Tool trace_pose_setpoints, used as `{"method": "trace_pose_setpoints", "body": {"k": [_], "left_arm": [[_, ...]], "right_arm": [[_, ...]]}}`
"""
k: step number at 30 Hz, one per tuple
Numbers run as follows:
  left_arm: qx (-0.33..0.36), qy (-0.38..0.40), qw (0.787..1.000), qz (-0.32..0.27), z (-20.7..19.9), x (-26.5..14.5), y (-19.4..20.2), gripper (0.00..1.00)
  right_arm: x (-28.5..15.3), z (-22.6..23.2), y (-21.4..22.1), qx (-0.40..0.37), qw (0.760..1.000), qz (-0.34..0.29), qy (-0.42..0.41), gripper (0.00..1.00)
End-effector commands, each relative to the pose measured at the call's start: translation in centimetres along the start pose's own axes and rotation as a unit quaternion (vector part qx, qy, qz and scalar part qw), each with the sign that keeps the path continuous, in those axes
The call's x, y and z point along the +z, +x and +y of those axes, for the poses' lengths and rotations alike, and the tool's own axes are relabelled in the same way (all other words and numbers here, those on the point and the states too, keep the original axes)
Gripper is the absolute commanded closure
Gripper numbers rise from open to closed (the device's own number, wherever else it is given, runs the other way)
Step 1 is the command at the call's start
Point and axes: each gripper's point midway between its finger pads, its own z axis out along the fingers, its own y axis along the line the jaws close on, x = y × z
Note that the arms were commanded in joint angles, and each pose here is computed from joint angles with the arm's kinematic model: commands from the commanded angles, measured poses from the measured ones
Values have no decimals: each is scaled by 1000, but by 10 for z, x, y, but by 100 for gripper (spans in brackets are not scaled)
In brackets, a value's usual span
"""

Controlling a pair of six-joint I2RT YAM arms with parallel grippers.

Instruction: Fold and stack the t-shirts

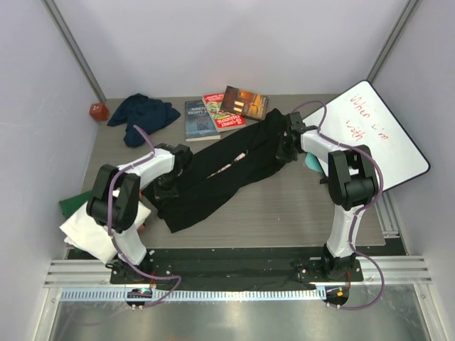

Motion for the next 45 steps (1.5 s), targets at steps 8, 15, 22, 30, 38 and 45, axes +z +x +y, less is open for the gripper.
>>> {"method": "trace_pose_setpoints", "body": {"k": [8,15,22,30,38,45], "left_arm": [[40,-46,998,31,0,24,1,100],[54,-60,996,43,3,31,5,86],[51,-76,995,40,8,32,5,71],[18,-88,996,-16,21,4,-22,57],[-10,-89,994,-69,34,-35,-53,57],[21,31,997,-70,2,-59,-50,59]], "right_arm": [[-27,-11,-52,5,995,-91,51,73],[-55,-2,-72,7,989,-141,47,74],[-96,-2,-87,4,980,-196,44,74],[-121,-7,-97,-2,973,-223,57,72],[-111,-13,-90,-3,975,-208,73,71],[-70,-22,-93,-4,977,-181,109,71]]}}
